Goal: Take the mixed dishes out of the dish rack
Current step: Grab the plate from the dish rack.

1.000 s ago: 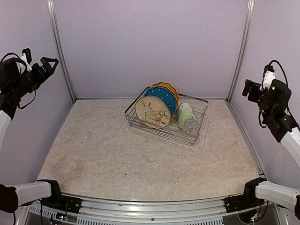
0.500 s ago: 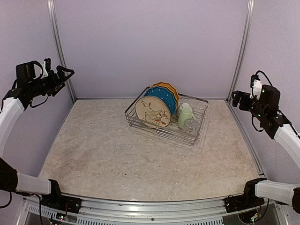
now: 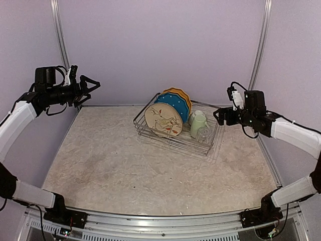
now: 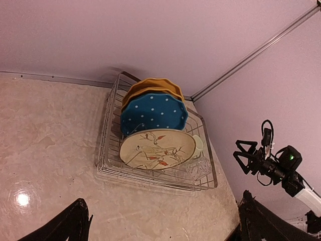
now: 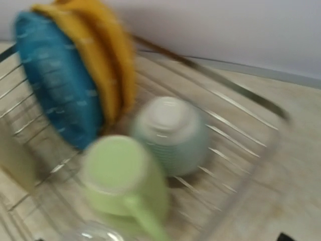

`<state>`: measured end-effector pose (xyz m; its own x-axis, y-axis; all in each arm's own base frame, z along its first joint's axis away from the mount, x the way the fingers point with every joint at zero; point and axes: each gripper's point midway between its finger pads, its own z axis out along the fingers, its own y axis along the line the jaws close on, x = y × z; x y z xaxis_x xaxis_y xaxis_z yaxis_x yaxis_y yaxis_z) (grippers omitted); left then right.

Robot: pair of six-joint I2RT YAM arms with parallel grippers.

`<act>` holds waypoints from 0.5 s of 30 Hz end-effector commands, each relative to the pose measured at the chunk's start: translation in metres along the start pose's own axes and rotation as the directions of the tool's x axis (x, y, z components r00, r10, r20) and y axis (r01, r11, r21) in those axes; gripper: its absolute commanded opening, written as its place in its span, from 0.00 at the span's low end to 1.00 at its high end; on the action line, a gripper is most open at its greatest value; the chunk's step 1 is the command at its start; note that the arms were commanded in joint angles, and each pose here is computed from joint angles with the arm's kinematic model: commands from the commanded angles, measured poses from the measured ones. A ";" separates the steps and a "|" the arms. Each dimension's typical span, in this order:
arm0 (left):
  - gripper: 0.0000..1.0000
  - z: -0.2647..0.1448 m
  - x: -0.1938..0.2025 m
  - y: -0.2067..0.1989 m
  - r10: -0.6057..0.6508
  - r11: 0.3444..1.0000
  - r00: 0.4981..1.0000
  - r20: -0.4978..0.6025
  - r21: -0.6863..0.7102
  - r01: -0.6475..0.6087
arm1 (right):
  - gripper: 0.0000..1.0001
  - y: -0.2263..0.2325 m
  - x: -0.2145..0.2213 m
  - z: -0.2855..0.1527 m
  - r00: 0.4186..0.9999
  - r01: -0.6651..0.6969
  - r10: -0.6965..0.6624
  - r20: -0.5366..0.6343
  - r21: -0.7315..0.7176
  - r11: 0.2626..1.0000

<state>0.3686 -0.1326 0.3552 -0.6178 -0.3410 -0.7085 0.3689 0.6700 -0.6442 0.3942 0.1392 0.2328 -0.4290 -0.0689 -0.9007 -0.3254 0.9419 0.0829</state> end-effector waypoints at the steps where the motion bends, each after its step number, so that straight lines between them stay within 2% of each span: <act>1: 0.99 0.013 0.017 0.001 0.005 1.000 0.997 -0.072 0.007 -0.005 | 0.96 0.036 -0.015 0.022 0.995 0.101 -0.101 0.006 -0.060 0.993; 4: 0.99 0.019 0.020 0.006 -0.017 1.000 0.995 -0.098 0.001 0.018 | 0.94 0.065 -0.015 0.042 0.987 0.159 -0.161 -0.011 -0.102 0.982; 15: 0.99 0.035 0.036 0.007 -0.045 0.999 0.984 -0.170 0.007 0.047 | 0.92 0.145 -0.004 0.109 0.932 0.349 -0.356 -0.063 -0.099 0.932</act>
<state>0.3761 -0.1540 0.3110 -0.7317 -0.2855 -0.6189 0.3170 0.6613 -0.6798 0.4358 0.2956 0.2100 -0.3545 -0.3441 -0.8694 -0.5447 0.8317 -0.1070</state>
